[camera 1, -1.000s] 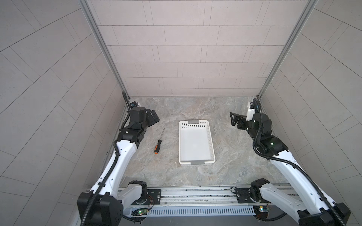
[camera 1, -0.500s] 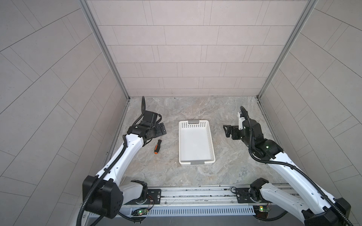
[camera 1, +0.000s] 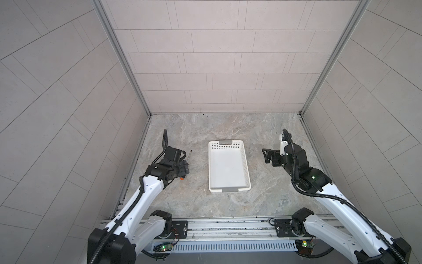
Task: Put the screwdriver in the bin
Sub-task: Pick up the screwdriver from the middle-left of the table.
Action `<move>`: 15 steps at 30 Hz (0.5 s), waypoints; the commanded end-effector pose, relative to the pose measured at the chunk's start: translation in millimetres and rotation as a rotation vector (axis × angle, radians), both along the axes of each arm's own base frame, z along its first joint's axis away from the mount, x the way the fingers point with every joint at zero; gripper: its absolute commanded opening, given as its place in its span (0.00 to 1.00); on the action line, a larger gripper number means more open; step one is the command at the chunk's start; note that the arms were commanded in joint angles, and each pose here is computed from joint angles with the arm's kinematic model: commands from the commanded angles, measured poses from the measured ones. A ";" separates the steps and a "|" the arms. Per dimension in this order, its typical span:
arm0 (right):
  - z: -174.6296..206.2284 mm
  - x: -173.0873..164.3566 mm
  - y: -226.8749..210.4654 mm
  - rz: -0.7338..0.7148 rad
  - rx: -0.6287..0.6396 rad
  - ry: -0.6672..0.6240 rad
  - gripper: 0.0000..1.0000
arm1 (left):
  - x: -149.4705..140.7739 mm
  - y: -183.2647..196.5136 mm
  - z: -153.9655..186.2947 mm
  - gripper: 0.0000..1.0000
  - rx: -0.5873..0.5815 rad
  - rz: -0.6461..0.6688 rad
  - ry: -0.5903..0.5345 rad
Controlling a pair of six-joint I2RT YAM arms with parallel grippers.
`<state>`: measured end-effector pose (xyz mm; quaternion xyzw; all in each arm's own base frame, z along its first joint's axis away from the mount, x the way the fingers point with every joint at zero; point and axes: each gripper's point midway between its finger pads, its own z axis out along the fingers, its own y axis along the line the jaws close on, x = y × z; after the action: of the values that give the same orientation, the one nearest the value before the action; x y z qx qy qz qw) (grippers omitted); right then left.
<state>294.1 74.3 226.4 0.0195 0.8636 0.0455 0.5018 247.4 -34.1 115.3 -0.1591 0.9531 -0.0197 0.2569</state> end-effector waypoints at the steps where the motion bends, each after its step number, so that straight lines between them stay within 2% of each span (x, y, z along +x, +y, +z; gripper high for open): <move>1: 1.7 1.7 -2.1 -0.019 -0.002 -0.007 1.00 | 2.8 1.3 -6.5 0.88 0.023 0.001 0.013; 15: -4.2 4.9 -2.5 -0.028 -0.015 0.010 1.00 | 13.2 -11.7 -51.9 0.91 0.020 -0.045 0.169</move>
<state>297.3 74.9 219.5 0.0185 0.8691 0.0388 0.4928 257.5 -41.0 67.6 -0.1410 0.9731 0.0028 0.1823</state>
